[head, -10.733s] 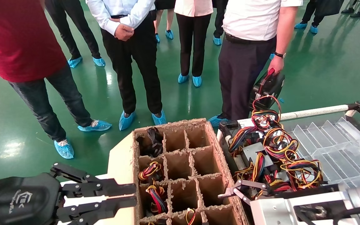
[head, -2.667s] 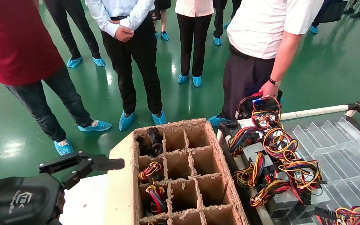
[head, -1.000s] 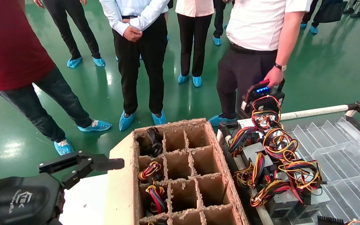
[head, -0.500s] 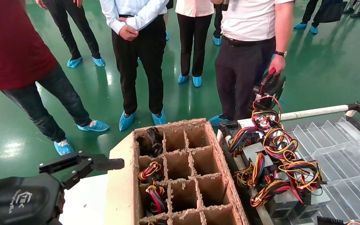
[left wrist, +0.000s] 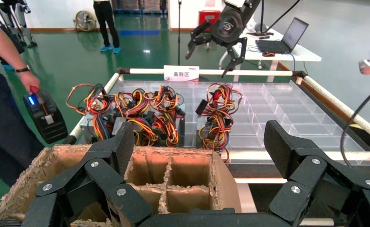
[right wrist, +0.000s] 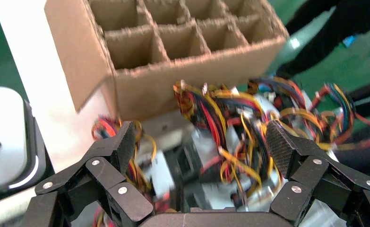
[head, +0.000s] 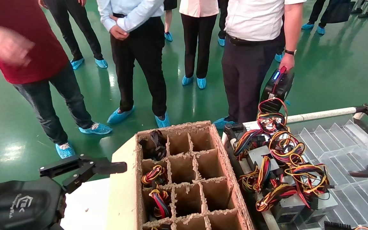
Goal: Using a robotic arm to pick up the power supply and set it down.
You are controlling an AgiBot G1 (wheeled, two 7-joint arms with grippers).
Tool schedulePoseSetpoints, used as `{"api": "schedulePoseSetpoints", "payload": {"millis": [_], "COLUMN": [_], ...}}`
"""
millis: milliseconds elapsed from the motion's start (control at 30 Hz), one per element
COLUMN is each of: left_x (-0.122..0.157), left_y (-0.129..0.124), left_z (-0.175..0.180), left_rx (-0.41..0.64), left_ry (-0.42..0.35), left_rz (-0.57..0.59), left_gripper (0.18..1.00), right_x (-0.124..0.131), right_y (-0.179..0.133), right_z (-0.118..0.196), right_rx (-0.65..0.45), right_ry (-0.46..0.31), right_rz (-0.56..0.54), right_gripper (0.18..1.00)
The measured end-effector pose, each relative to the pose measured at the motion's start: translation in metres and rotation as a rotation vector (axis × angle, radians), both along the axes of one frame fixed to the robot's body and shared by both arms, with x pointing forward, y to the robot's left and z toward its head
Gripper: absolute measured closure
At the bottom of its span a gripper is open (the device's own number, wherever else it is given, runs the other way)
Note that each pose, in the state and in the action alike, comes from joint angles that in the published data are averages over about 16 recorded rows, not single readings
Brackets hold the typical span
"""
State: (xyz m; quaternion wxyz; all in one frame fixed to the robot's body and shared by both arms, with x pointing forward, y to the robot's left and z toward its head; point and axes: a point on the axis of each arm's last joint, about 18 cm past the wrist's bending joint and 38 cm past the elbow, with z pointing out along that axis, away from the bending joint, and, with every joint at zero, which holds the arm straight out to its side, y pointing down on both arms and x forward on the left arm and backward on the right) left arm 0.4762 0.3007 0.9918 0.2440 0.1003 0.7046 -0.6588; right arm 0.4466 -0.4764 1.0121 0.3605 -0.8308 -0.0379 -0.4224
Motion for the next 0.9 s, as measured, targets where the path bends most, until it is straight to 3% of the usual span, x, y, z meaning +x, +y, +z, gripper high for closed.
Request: {"api": "schedulePoseSetpoints", "payload": {"millis": [667, 900], "left_x": [0.0, 0.0], "left_y": [0.0, 0.0], "left_z": [0.0, 0.0], "left_rx": [0.0, 0.0], "left_ry": [0.0, 0.0], "left_rz": [0.0, 0.0], "left_gripper": [0.184, 0.184], "right_x": [0.03, 0.033], "right_y": [0.084, 0.098], "right_z": [0.0, -0.002], "right_rx": [0.16, 0.196], "right_ry": [0.047, 0.059], "right_rz": [0.222, 0.259], "right_gripper": [0.178, 0.178]}}
